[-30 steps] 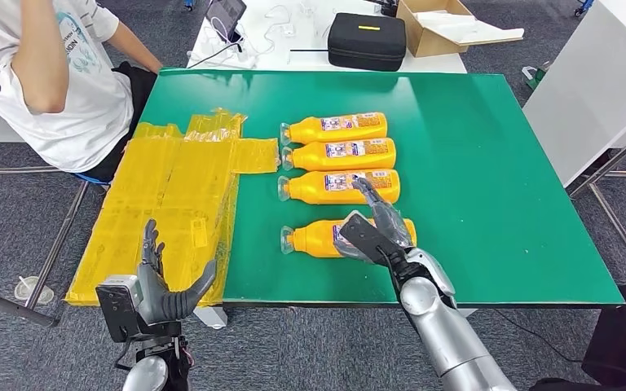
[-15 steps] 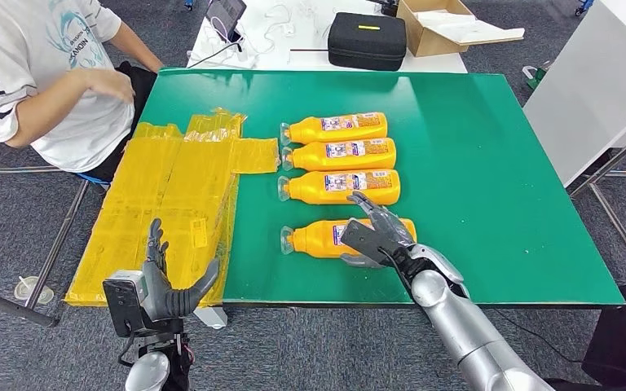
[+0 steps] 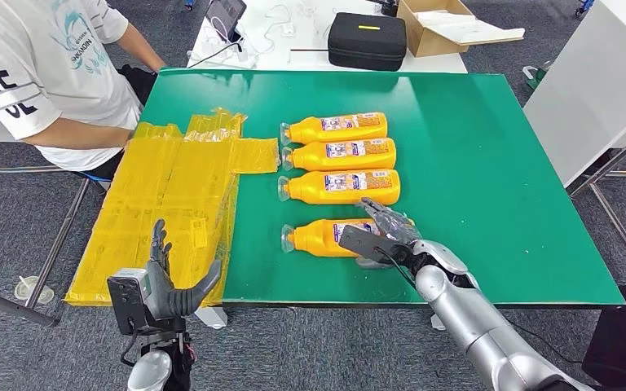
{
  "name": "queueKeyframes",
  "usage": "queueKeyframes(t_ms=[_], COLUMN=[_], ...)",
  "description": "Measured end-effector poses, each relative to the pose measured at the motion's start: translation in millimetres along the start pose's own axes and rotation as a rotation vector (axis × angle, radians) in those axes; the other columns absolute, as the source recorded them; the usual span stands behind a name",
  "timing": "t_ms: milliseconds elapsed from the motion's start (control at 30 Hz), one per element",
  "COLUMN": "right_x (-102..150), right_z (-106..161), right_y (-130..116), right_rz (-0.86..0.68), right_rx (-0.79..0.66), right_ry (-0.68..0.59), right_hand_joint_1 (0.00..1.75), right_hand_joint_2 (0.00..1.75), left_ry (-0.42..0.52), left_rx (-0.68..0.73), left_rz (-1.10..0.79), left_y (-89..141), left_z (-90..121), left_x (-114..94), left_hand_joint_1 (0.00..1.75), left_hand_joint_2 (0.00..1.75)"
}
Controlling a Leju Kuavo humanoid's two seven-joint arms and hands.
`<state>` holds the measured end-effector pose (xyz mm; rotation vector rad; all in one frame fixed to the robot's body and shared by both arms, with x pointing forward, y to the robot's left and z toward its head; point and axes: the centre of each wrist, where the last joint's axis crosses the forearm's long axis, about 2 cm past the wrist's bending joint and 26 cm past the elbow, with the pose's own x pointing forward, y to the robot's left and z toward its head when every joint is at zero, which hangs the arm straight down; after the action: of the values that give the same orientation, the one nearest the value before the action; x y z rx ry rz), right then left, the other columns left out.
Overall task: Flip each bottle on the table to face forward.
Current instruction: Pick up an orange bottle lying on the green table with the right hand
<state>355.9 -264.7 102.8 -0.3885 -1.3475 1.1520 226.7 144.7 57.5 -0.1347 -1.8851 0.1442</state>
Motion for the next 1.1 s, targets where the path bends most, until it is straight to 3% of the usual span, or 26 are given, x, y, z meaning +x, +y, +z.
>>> queueKeyframes(t_ms=[333, 367, 467, 500, 1100], right_x=[-5.0, -5.3, -6.0, -6.3, -21.7], right_z=[-11.2, -12.2, -15.1, -15.9, -9.0], right_y=[-5.6, -6.2, -8.3, -9.1, -17.0], right_rz=[0.070, 0.075, 0.089, 0.091, -0.015], right_rx=[0.057, 0.062, 0.088, 0.099, 0.155], right_ry=[0.047, 0.050, 0.054, 0.053, 0.005], right_hand_joint_1=[0.04, 0.22, 1.45, 1.70, 1.75], right_hand_joint_2=[1.75, 1.75, 1.75, 1.75, 1.75], left_ry=[0.021, 0.023, 0.027, 0.028, 0.054], left_rx=[-0.002, -0.003, -0.004, -0.005, -0.004], left_rz=[0.003, 0.003, 0.003, 0.003, 0.016], left_y=[-1.0, -1.1, -1.3, -1.4, -2.9], left_z=[1.3, 1.5, 1.4, 1.2, 1.8], left_x=[-2.0, -2.3, -3.1, -3.3, -8.1], left_hand_joint_1=[0.00, 0.00, 0.00, 0.00, 0.00], left_hand_joint_2=[1.75, 1.75, 1.75, 1.75, 1.75])
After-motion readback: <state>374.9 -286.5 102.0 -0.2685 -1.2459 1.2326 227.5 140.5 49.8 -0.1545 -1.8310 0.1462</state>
